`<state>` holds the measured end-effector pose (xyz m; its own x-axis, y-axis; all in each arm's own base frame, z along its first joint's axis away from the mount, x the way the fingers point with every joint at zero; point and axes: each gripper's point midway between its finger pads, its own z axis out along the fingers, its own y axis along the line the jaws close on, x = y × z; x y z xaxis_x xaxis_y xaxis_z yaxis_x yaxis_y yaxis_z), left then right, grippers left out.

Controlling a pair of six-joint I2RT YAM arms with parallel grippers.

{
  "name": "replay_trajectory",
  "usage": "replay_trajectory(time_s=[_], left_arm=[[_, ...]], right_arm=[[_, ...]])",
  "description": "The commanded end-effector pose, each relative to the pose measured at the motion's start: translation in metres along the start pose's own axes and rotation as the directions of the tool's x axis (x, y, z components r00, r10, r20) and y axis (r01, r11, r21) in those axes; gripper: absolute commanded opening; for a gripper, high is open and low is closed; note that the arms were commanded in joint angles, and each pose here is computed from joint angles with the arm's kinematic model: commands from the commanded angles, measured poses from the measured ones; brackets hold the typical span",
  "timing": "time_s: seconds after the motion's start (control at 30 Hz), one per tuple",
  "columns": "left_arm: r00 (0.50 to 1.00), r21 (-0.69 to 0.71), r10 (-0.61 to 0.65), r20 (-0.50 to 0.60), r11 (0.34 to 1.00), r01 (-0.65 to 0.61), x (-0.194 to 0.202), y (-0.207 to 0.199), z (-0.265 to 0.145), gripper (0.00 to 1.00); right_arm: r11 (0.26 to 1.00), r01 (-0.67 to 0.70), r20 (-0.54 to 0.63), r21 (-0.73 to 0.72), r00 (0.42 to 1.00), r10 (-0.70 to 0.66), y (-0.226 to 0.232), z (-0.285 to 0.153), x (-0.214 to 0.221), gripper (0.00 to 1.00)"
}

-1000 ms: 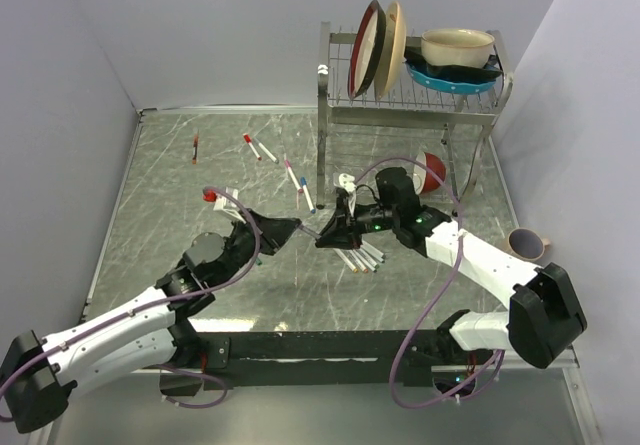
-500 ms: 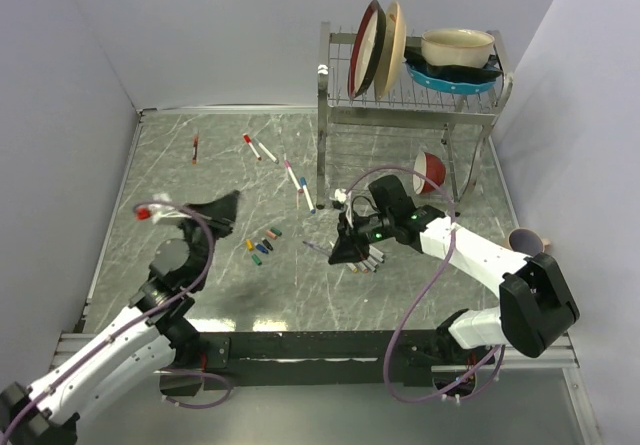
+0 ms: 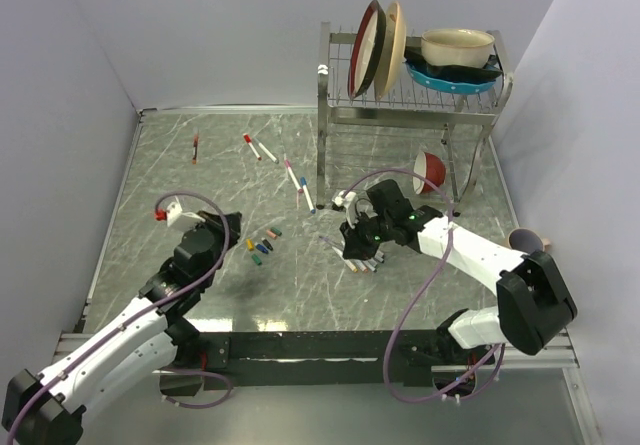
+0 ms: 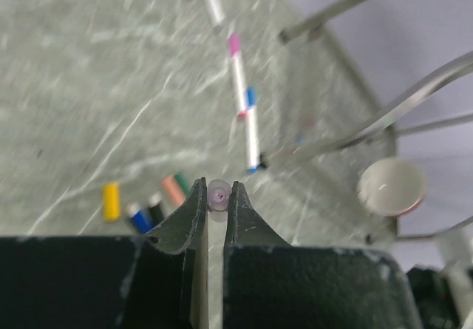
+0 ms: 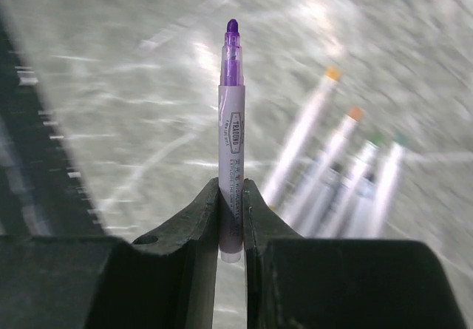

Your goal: Open the pen caps

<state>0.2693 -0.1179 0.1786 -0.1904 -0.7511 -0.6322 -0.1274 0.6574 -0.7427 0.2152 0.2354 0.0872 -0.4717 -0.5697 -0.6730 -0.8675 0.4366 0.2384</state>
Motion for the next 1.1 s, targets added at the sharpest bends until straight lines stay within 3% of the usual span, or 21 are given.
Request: replay_trajectory(time_s=[0.0, 0.27, 0.7, 1.07], left_arm=[[0.991, -0.074, -0.029, -0.133, 0.997, 0.019, 0.038, 0.035, -0.007, 0.01], [0.980, -0.133, -0.099, -0.173, 0.988, 0.076, 0.061, 0.067, -0.013, 0.01], [0.974, -0.230, -0.082, -0.213, 0.973, 0.031, 0.079, 0.092, -0.011, 0.05], [0.969, -0.260, -0.059, -0.239, 0.965, -0.005, 0.088, 0.099, -0.005, 0.11]], right_arm=[[0.980, -0.010, -0.062, 0.197, 0.998, 0.023, -0.043, -0.005, 0.006, 0.00], [0.957, -0.070, -0.162, 0.282, 0.979, 0.120, -0.066, -0.001, 0.030, 0.00], [0.953, -0.089, -0.199, 0.291, 0.968, 0.152, -0.068, 0.002, 0.039, 0.20], [0.955, -0.093, -0.203, 0.283, 0.967, 0.154, -0.067, 0.002, 0.038, 0.25]])
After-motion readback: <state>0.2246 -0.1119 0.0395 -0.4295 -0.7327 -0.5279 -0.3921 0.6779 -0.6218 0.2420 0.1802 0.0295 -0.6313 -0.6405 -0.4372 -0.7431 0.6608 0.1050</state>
